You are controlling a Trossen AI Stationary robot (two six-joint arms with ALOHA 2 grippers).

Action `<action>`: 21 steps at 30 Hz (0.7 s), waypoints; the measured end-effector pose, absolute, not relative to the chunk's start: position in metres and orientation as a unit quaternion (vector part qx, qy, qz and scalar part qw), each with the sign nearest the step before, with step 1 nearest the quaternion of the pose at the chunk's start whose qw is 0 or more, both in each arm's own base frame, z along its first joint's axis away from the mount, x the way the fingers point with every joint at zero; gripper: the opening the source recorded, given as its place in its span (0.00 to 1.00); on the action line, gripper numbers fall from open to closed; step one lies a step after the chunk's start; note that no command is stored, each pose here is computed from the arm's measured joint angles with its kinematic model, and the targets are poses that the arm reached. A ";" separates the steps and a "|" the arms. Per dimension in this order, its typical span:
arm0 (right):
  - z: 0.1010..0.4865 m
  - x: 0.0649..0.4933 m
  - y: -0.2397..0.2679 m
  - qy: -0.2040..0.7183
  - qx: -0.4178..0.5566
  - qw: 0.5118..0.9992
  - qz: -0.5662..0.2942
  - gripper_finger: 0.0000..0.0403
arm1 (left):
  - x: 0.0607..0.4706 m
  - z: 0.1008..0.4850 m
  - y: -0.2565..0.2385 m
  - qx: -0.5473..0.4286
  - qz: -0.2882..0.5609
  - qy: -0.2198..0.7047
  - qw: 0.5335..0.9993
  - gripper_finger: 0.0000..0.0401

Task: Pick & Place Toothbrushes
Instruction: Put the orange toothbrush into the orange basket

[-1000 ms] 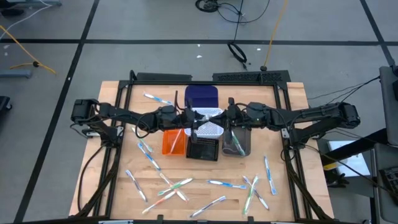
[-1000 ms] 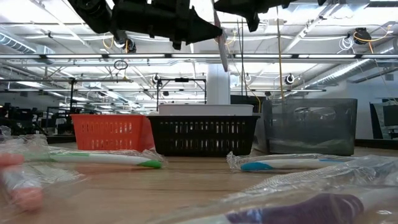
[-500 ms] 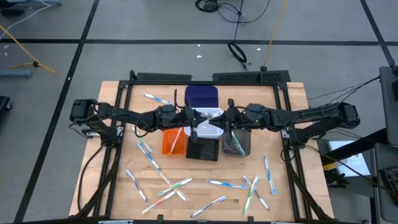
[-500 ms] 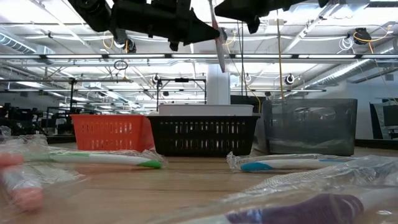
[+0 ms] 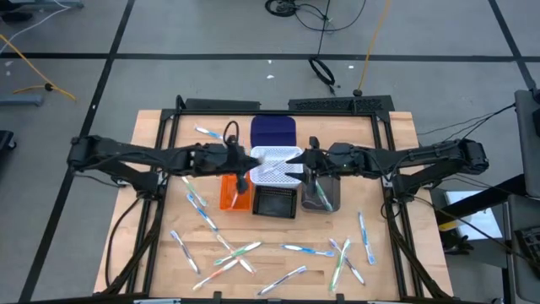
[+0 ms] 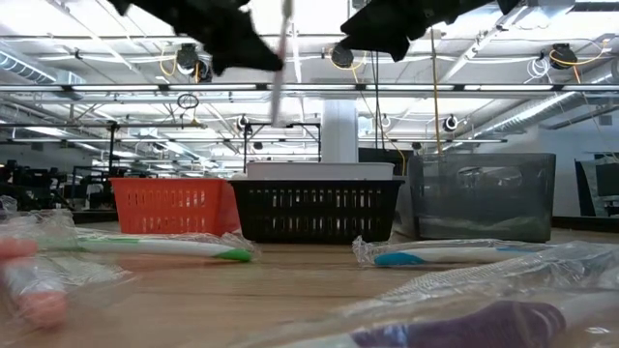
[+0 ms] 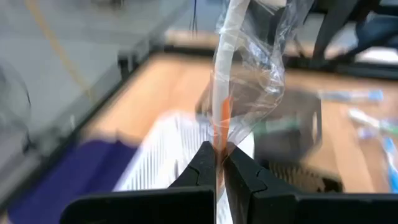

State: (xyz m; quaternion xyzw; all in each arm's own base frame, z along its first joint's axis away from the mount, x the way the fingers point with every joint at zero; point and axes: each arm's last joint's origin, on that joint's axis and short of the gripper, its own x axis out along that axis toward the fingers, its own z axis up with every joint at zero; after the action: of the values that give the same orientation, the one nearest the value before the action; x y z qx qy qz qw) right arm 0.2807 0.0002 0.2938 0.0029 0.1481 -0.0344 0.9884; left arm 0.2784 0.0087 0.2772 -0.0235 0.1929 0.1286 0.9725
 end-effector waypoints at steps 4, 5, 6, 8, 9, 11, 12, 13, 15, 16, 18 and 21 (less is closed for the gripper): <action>0.292 0.280 0.000 0.155 0.014 0.987 -0.036 0.43 | 0.257 0.282 0.003 -0.099 0.141 0.229 0.958 0.00; 0.292 0.280 0.000 0.156 0.014 0.987 -0.036 0.43 | 0.252 0.281 0.001 -0.113 0.142 0.244 0.953 0.00; 0.292 0.280 0.000 0.156 0.014 0.987 -0.036 0.42 | 0.249 0.280 -0.001 -0.125 0.143 0.252 0.949 0.00; 0.292 0.280 0.000 0.159 0.015 0.987 -0.036 0.42 | 0.245 0.278 -0.005 -0.144 0.145 0.272 0.940 0.00; 0.292 0.280 0.000 0.160 0.015 0.986 -0.036 0.41 | 0.242 0.275 -0.007 -0.152 0.148 0.288 0.934 0.00; 0.291 0.280 0.000 0.162 0.015 0.986 -0.036 0.41 | 0.240 0.272 -0.012 -0.167 0.150 0.303 0.926 0.01; 0.291 0.280 0.000 0.162 0.015 0.986 -0.036 0.41 | 0.239 0.270 -0.013 -0.176 0.153 0.313 0.921 0.01; 0.291 0.280 0.000 0.162 0.015 0.986 -0.036 0.41 | 0.238 0.267 -0.015 -0.183 0.157 0.324 0.915 0.00; 0.291 0.280 0.000 0.164 0.014 0.986 -0.036 0.41 | 0.238 0.263 -0.018 -0.195 0.161 0.338 0.906 0.00; 0.291 0.280 0.000 0.164 0.014 0.986 -0.036 0.41 | 0.236 0.261 -0.020 -0.201 0.165 0.348 0.901 0.01; 0.291 0.280 0.000 0.163 0.013 0.986 -0.036 0.41 | 0.234 0.261 -0.022 -0.215 0.169 0.352 0.895 0.01; 0.291 0.280 0.000 0.165 0.013 0.986 -0.036 0.41 | 0.232 0.258 -0.024 -0.230 0.178 0.364 0.885 0.01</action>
State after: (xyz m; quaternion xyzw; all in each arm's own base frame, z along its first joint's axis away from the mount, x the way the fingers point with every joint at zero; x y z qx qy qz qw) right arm 0.2796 0.0002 0.2908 0.0133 0.1646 -0.0361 0.9856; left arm 0.2318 -0.0242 0.2582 -0.2305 0.3641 0.1778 0.8847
